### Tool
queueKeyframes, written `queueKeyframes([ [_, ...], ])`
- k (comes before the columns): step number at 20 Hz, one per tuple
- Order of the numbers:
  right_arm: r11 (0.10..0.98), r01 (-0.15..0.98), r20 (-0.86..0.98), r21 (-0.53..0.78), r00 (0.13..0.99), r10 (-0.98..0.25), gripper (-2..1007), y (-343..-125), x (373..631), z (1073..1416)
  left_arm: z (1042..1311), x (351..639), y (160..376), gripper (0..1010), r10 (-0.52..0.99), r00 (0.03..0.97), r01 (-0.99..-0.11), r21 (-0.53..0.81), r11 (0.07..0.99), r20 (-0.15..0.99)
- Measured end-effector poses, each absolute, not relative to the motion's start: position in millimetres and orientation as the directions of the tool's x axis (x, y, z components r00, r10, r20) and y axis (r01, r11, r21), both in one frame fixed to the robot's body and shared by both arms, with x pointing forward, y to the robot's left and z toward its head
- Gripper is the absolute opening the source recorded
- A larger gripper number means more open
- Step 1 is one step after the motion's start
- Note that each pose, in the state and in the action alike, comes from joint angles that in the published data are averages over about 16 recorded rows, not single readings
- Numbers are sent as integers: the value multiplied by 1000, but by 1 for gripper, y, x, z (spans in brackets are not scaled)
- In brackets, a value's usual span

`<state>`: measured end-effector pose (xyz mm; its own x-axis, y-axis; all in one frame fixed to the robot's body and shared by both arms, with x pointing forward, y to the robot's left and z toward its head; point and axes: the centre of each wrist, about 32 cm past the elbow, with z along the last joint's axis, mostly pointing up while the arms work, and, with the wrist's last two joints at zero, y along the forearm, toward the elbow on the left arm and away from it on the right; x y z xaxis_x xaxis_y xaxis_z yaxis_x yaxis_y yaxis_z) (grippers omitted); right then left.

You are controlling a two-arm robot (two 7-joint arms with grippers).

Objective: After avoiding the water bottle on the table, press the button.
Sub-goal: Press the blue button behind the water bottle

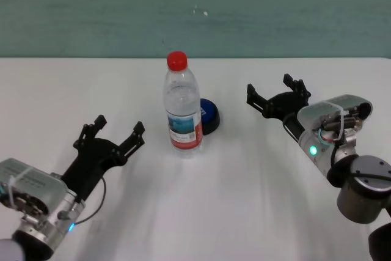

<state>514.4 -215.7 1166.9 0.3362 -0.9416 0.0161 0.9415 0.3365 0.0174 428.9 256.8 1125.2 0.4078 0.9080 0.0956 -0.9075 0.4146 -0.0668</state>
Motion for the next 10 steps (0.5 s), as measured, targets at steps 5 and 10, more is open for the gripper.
queueKeyframes([
  [5,351,936,5,14,351,-936,1004,-217,527,1165,1125,429,257,1010,908,408,-908,-67,415,96],
  [10,371,929,-6,11,371,-929,1004,-217,539,1163,1125,429,257,1010,908,408,-908,-67,415,96],
])
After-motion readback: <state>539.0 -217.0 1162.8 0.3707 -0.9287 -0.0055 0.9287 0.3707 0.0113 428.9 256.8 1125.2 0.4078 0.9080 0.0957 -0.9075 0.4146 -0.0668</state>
